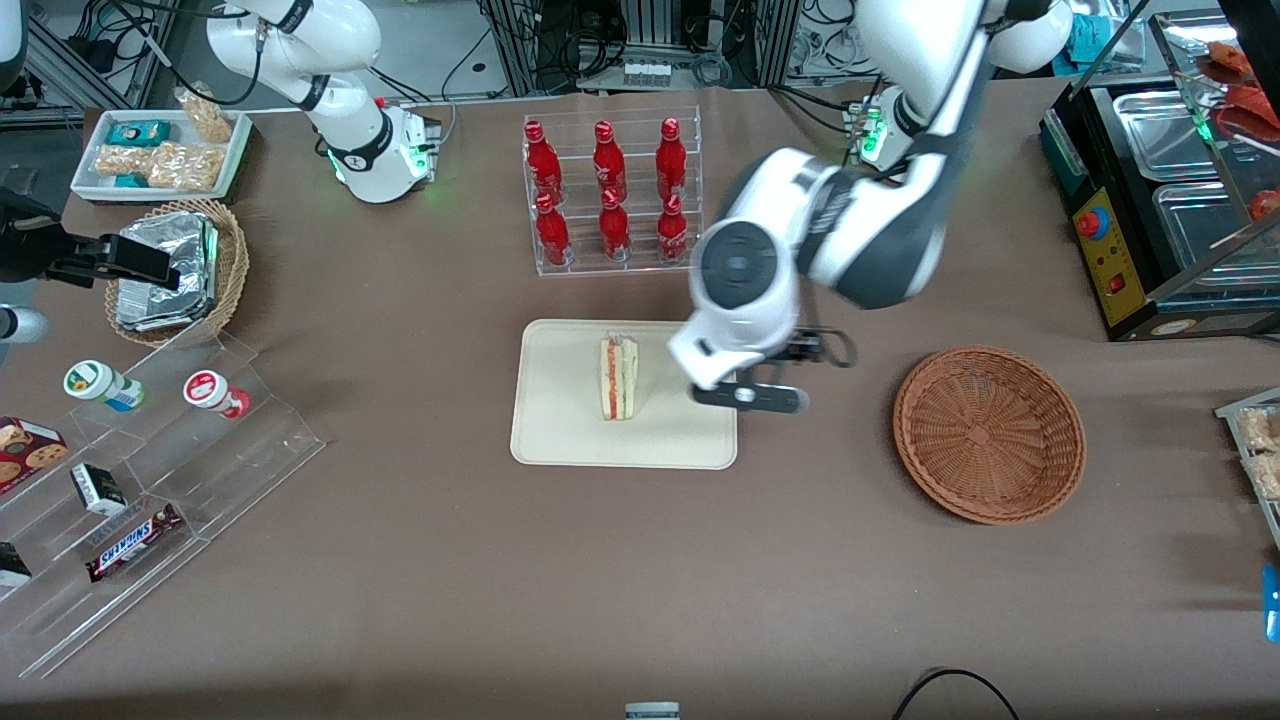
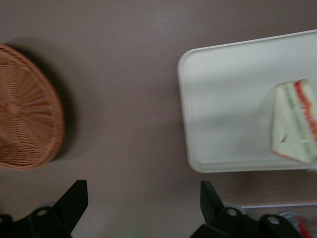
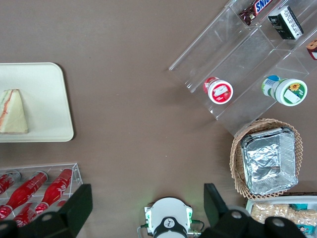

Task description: Place sandwich from basket to tray

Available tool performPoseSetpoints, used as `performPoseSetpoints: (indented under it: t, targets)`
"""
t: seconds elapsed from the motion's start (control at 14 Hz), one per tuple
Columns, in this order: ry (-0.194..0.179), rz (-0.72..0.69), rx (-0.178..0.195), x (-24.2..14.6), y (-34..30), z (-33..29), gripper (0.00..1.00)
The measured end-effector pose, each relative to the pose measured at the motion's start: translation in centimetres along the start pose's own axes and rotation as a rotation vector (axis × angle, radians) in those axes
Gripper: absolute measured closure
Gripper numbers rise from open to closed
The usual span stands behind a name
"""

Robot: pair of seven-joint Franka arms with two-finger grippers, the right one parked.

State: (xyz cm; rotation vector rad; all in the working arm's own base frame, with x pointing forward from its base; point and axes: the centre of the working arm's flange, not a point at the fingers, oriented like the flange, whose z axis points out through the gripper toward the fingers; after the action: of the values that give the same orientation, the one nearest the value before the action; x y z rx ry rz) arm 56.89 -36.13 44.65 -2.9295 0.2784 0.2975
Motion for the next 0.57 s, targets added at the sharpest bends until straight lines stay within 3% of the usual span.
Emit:
performPoseSetpoints:
  t: [0.14, 0.36, 0.57]
  targets:
    - [-0.024, 0.009, -0.017, 0.2, -6.0, -1.2, 0.0]
    - [-0.079, -0.069, -0.086, -0.6, -15.8, -2.3, 0.0]
    - [-0.133, -0.2, -0.104, -2.6, -23.8, -3.2, 0.0]
